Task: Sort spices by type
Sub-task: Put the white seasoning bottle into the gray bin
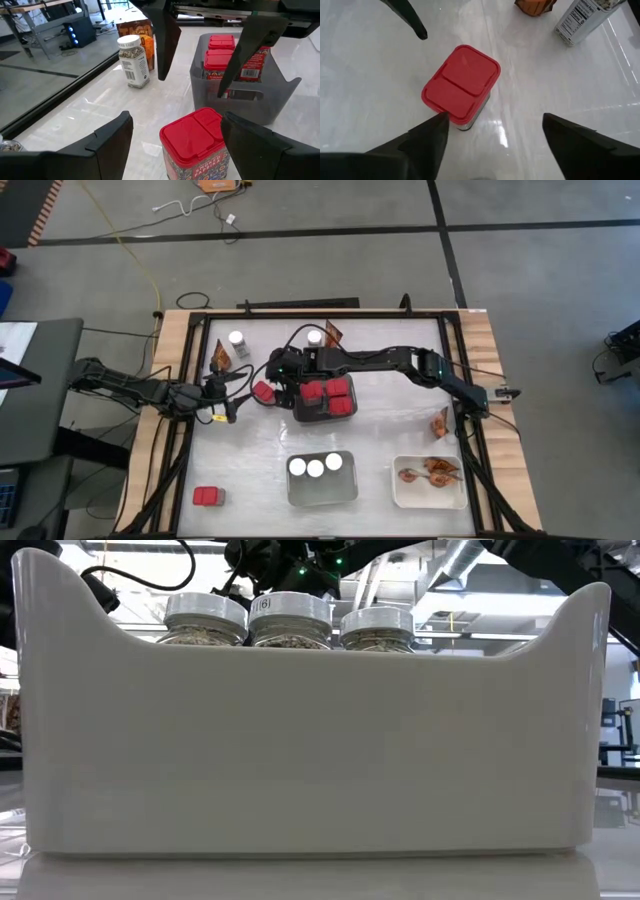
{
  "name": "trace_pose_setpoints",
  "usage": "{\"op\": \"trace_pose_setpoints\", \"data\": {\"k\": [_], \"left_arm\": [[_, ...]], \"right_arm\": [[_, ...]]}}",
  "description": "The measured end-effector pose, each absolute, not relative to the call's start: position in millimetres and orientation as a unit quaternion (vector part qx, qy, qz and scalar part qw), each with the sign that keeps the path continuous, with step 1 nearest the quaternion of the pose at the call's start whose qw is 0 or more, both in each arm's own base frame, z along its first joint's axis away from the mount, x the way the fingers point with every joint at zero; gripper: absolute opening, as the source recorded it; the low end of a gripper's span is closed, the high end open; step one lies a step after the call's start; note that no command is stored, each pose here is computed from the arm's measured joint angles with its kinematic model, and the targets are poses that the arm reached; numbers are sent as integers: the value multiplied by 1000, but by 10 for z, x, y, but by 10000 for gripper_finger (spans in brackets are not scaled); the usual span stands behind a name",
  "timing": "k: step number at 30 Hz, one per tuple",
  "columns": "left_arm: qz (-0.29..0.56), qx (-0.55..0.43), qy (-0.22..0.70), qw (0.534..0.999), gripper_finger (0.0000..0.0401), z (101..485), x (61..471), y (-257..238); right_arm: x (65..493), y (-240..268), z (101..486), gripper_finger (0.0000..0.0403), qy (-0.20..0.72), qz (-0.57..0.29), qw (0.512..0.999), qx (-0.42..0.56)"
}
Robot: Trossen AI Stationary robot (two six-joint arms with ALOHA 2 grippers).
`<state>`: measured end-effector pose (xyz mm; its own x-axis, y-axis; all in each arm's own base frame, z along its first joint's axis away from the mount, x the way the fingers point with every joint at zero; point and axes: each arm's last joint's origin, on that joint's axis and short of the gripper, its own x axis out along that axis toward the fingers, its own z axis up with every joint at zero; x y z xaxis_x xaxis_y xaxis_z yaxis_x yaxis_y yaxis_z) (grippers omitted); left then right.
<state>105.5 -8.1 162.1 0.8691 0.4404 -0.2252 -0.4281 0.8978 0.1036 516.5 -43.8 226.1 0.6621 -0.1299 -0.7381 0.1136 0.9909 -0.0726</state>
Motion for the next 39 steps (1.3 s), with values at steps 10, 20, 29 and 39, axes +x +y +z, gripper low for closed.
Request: {"op": "trace_pose_setpoints", "data": {"k": [10, 20, 29, 39], "left_arm": [[224, 25, 122, 966, 290, 1621, 1055, -81], [225, 25, 122, 966, 290, 1621, 1055, -81], [224, 25, 123, 966, 290, 1621, 1056, -81], [224, 26, 122, 966, 290, 1622, 1056, -81]], "right_arm": [[5164, -438, 2258, 387, 406, -72, 911, 1], [5029, -618, 2307, 382, 446, -87, 891, 9], [4734, -1309, 2675, 382, 426, -164, 888, 49], [4047, -2012, 3217, 381, 423, -250, 864, 115]]}}
